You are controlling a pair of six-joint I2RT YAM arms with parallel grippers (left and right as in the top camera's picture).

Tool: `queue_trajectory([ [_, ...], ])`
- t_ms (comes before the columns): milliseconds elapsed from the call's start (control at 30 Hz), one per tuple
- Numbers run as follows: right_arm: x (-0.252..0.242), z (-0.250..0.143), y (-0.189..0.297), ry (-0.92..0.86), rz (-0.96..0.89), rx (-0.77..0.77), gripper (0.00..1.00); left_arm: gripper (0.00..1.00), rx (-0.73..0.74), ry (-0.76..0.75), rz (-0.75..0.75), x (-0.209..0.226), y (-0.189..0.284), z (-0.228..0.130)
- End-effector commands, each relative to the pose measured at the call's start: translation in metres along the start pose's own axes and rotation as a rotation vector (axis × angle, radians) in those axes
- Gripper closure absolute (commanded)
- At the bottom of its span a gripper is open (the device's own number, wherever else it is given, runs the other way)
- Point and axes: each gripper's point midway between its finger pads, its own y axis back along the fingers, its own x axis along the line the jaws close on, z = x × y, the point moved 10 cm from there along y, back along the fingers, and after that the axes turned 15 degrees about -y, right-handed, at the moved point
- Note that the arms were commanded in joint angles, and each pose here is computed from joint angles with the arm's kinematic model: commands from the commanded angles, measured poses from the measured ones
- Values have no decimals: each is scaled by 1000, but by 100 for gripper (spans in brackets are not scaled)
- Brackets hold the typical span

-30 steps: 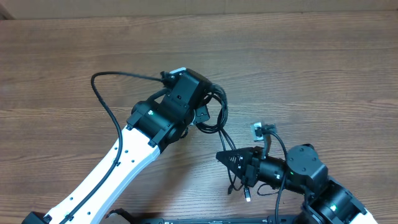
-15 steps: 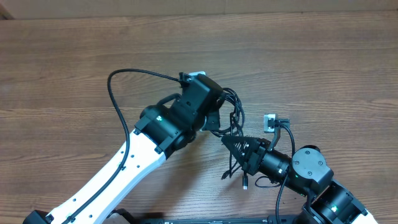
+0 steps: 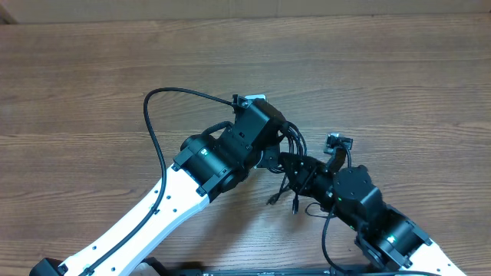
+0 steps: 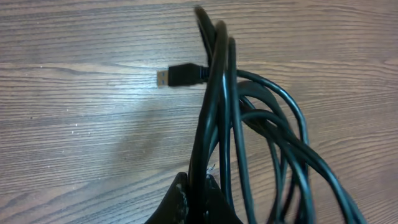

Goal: Untangle cables

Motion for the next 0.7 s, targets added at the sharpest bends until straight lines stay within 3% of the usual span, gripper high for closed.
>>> queue_trajectory([
  [0, 10, 7, -3, -12, 0, -63, 96, 96, -1, -34, -35, -5, 5, 0],
  [133, 2, 7, -14, -13, -51, -71, 96, 96, 8, -60, -62, -7, 5, -1],
  [333, 1, 21, -16, -20, -52, -122, 96, 96, 48, -246, -88, -7, 5, -6],
  [667, -5, 20, -27, -46, -48, 19, 96, 96, -35, -471, -453, -38, 13, 3],
])
